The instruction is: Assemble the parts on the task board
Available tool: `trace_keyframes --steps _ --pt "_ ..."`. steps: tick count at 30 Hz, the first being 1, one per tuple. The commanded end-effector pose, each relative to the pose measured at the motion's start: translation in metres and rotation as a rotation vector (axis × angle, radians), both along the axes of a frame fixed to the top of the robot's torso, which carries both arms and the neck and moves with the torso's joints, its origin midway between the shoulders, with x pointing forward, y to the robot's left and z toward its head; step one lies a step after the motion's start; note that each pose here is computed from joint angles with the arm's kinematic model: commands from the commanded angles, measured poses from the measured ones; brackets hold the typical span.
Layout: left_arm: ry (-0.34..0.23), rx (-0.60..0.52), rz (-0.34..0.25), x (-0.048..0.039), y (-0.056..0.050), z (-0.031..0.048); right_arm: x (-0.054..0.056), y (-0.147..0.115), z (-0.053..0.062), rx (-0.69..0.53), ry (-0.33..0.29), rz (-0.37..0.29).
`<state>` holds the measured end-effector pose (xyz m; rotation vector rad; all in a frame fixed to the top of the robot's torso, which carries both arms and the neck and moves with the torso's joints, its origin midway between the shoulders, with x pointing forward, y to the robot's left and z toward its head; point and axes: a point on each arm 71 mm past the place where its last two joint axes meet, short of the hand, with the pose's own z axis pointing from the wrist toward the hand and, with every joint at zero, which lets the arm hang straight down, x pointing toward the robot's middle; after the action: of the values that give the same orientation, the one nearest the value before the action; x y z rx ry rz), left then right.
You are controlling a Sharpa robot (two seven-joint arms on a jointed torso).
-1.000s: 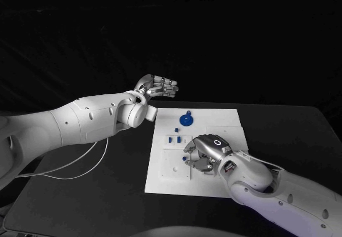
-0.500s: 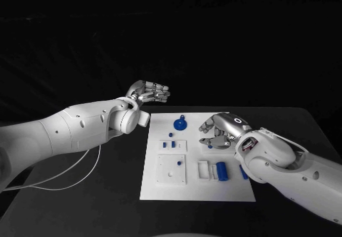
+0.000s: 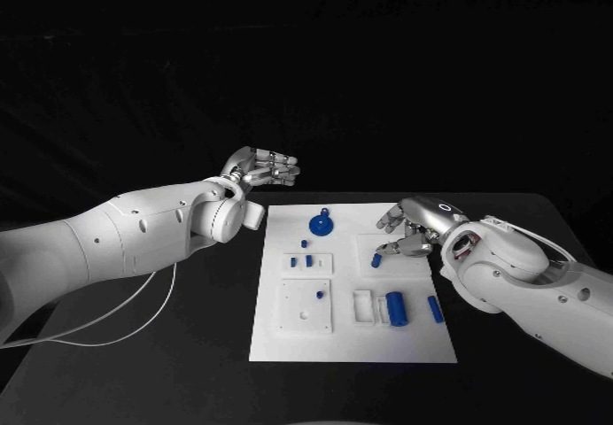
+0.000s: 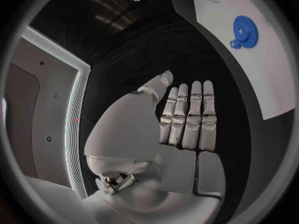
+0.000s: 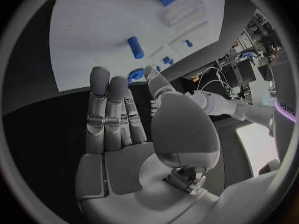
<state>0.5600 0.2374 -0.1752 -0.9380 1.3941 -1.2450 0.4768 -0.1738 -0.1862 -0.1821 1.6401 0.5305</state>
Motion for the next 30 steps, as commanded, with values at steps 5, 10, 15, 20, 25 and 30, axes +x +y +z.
trace_keyframes --steps 5,10,15,20,25,30 --pt "-0.011 -0.011 -0.011 0.0 0.0 0.0011 0.002 0.0 -0.009 -0.09 0.07 0.023" --pt "-0.01 -0.011 -0.011 0.0001 0.0 0.0011 0.001 0.002 -0.011 -0.105 0.085 0.033" --pt "-0.01 -0.01 -0.009 0.0004 0.001 0.001 -0.001 0.006 -0.013 -0.111 0.096 0.045" --pt "-0.009 -0.011 -0.009 0.0005 0.001 0.001 -0.003 0.009 -0.018 -0.124 0.1 0.057" --pt "-0.008 -0.011 -0.01 0.0005 0.001 0.0009 -0.004 0.013 -0.023 -0.135 0.094 0.063" --pt "-0.007 -0.011 -0.012 0.0006 0.001 0.0008 -0.005 0.017 -0.026 -0.132 0.081 0.069"
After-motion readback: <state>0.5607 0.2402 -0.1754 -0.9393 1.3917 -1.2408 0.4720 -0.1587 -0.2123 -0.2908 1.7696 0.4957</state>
